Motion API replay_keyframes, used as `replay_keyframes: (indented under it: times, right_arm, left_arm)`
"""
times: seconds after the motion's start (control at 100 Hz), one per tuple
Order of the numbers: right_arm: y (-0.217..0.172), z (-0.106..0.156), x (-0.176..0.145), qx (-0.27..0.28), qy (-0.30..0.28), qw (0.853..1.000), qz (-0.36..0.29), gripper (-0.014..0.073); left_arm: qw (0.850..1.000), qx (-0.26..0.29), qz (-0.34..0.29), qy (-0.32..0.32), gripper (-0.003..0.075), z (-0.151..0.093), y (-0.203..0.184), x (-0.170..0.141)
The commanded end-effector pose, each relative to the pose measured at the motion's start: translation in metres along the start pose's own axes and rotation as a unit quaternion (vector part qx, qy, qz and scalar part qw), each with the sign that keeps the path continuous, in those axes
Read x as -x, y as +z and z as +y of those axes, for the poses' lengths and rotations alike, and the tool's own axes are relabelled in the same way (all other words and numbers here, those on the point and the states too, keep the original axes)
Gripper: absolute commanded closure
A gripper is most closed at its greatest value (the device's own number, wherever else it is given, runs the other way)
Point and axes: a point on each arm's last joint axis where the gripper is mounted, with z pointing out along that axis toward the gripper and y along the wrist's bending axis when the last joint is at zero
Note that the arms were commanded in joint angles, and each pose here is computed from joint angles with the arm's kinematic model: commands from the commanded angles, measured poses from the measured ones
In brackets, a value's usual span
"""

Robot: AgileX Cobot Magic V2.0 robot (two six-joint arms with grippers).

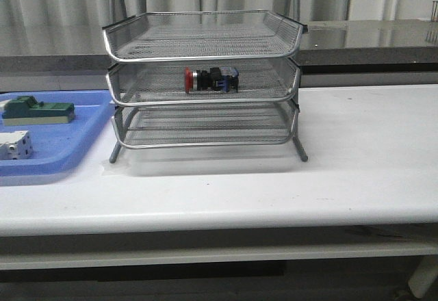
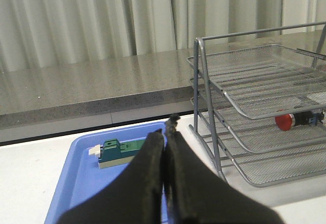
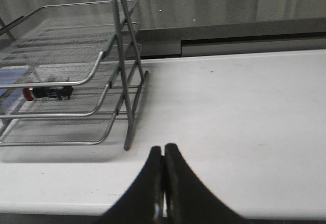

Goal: Place button on rack with both arms

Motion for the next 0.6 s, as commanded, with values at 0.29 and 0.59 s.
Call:
replay_keyframes:
  times: [0.29,0.59]
  right_arm:
    - [-0.022,-0.009,-0.043,-0.029,0.001,0.992,-0.12,0.0652]
    - [-0.018,-0.013,-0.076,-0.03,-0.005,0.99,-0.14,0.0652]
  left_arm:
    - [0.999,0.017,-0.042,-0.005,0.0741,0.004,0.0,0.014]
    - [0.999,0.017,-0.042,-0.005,0.0741,0.004,0.0,0.014]
